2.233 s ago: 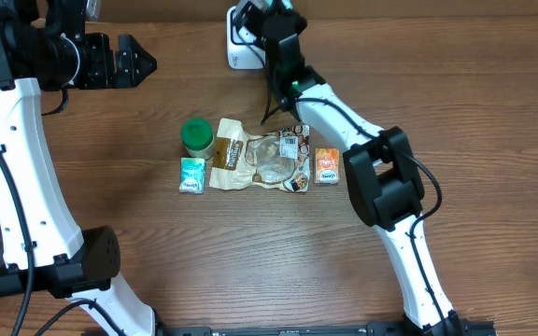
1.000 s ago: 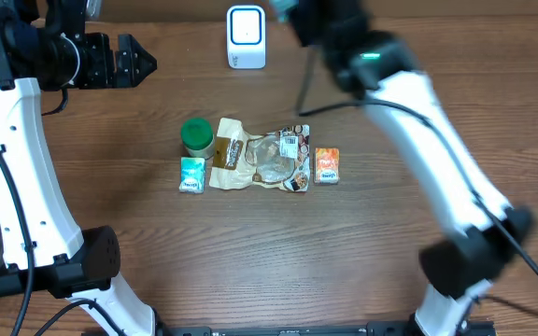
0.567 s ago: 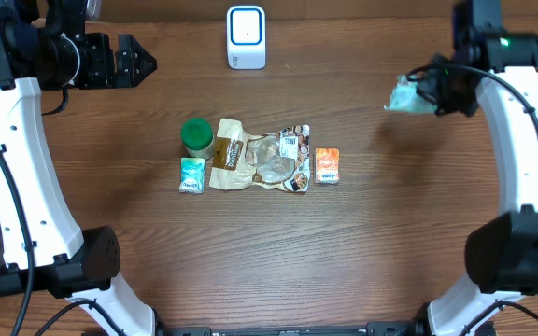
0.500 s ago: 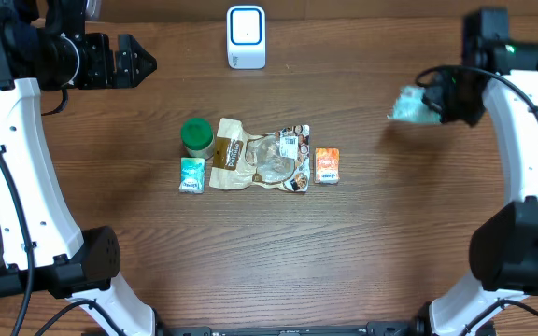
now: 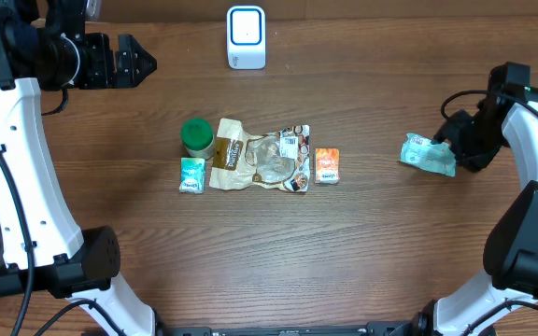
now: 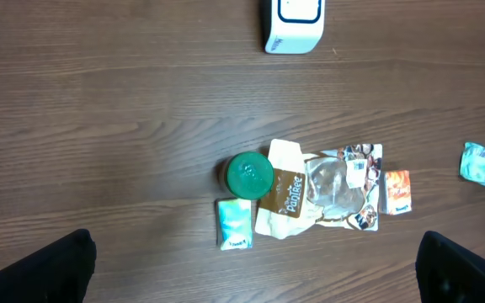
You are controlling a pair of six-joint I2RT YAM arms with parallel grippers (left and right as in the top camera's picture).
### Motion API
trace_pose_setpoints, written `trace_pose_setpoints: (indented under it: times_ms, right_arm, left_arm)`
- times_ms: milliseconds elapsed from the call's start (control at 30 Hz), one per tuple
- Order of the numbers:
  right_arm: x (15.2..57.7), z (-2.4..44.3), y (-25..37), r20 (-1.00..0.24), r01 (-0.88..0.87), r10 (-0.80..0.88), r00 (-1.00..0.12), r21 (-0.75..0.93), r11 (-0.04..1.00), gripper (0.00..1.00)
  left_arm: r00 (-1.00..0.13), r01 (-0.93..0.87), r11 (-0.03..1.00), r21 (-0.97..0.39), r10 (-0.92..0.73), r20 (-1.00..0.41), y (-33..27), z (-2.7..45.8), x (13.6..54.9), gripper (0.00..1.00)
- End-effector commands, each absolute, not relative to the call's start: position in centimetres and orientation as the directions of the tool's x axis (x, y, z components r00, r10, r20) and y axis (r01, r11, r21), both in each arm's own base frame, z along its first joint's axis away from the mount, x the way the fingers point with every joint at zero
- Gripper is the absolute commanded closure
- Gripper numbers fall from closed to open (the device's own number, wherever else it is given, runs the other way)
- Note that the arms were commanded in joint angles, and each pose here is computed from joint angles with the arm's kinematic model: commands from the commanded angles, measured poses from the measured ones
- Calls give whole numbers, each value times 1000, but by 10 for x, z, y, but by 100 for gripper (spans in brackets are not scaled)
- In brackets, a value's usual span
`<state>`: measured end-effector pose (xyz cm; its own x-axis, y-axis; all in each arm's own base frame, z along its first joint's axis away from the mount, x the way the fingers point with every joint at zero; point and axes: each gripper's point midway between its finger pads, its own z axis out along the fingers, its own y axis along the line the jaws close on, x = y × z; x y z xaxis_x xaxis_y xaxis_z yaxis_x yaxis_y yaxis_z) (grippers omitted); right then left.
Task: Scan the item barcode
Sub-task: 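Move the pack right and lower it onto the table, then reach the right gripper to the orange Kleenex packet and grasp it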
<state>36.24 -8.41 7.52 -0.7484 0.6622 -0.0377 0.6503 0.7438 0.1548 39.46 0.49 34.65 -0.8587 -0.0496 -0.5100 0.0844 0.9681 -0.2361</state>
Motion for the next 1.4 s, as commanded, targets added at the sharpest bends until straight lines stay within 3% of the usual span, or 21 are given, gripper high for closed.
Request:
trace_pose_setpoints:
  times_ms: [0, 100, 200, 233, 267, 400, 467, 667, 1100, 1267, 1367]
  right_arm:
    - [368, 101, -86, -76, 628, 643, -762, 157, 762, 31]
    - [379, 129, -57, -71, 508, 539, -839, 251, 824, 32]
    - [389, 151, 12, -61, 304, 361, -930, 421, 855, 39]
    - [388, 151, 25, -59, 277, 333, -941, 430, 859, 44]
    - [387, 149, 49, -62, 222, 275, -960, 434, 873, 57]
    - [381, 136, 119, -75, 96, 141, -987, 426, 900, 89]
    - [376, 126, 145, -75, 79, 120, -990, 411, 908, 95]
    - [351, 85, 193, -57, 118, 143, -988, 322, 939, 96]
    - [322, 23, 191, 4, 216, 225, -974, 294, 931, 96]
    - [326, 16, 159, -32, 252, 262, -964, 186, 950, 96]
    - [343, 15, 122, -121, 276, 285, -951, 85, 957, 96]
  left_arm:
    - [-857, 103, 969, -227, -29, -514, 4, 347, 394, 1]
    - [-857, 103, 969, -226, -29, -515, 4, 347, 394, 0]
    - [-857, 103, 969, -226, -29, -515, 4, 347, 394, 0]
    - [-857, 103, 969, -226, -29, -515, 4, 347, 394, 0]
    - [-857, 103, 969, -226, -29, -515, 4, 347, 394, 1]
    - [-857, 103, 969, -226, -29, -515, 4, 347, 394, 0]
    - [-857, 103, 969, -227, -29, -514, 4, 347, 394, 0]
    - [-857, 103, 969, -226, -29, -515, 4, 347, 394, 0]
    - [-857, 103, 969, -226, -29, -515, 4, 347, 394, 0]
    - [-857, 103, 969, -226, -29, -515, 4, 347, 394, 0]
    - [-857, 103, 969, -226, -29, -515, 4, 347, 394, 0]
